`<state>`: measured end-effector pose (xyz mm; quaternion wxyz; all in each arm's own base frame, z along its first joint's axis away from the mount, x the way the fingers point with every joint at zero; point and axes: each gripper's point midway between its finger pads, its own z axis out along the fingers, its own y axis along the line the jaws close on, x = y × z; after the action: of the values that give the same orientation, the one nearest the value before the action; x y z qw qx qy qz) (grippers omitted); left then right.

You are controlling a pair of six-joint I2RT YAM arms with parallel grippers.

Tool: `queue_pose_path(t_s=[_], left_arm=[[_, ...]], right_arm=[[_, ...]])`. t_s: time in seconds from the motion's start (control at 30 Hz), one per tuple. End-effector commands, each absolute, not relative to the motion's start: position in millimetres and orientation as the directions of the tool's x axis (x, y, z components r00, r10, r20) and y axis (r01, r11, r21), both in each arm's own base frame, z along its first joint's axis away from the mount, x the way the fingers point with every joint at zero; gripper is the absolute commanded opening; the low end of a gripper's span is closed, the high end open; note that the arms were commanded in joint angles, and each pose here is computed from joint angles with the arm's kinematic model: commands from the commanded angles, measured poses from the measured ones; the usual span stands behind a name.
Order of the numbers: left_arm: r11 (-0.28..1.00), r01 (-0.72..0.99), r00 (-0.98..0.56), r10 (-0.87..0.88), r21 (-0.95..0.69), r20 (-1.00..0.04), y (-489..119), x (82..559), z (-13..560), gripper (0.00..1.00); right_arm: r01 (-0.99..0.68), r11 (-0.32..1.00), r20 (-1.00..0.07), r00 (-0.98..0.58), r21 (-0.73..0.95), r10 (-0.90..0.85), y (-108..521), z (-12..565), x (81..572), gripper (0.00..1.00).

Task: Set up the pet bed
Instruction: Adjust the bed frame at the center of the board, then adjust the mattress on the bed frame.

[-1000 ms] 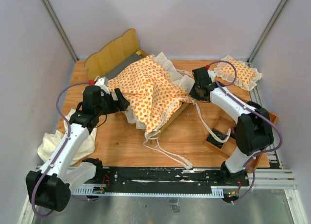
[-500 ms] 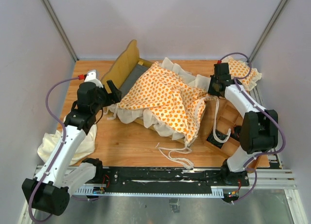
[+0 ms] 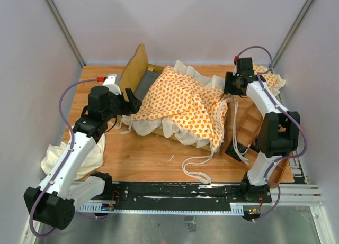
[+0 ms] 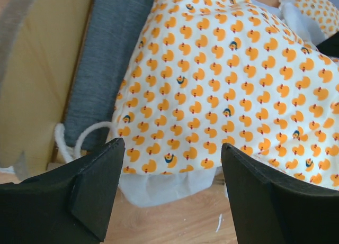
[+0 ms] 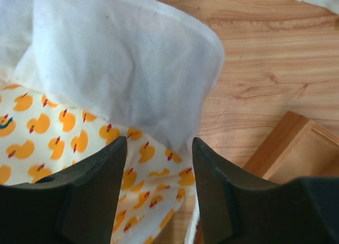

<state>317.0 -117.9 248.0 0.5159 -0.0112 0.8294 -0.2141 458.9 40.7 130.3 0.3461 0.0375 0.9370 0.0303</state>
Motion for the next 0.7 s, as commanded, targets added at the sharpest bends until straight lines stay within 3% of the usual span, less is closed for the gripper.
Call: queue_pose_path(t_s=[0.0, 0.13, 0.3, 0.67], left_arm=[[0.885, 0.3, -0.46, -0.192, -0.355, -0.867, -138.9, 314.4, 255.7, 0.77], [0.886, 0.296, -0.52, -0.164, -0.356, -0.838, -150.4, 313.1, 231.5, 0.77], [0.899, 0.281, -0.603, -0.106, -0.335, -0.79, -164.0, 312.3, 191.3, 0.77], [0.931, 0.241, -0.677, -0.041, -0.274, -0.735, -172.4, 312.8, 145.7, 0.78]], right_arm=[[0.087, 0.994, -0.659, -0.744, 0.066, 0.109, 29.5, 183.8, 436.9, 0.57], [0.116, 0.987, -0.66, -0.734, 0.111, 0.16, 32.1, 209.5, 413.9, 0.62], [-0.01, 0.962, -0.645, -0.744, 0.273, 0.175, 81.2, 204.9, 394.1, 0.62], [0.025, 0.979, -0.599, -0.787, 0.204, 0.145, 80.3, 165.4, 396.0, 0.55]])
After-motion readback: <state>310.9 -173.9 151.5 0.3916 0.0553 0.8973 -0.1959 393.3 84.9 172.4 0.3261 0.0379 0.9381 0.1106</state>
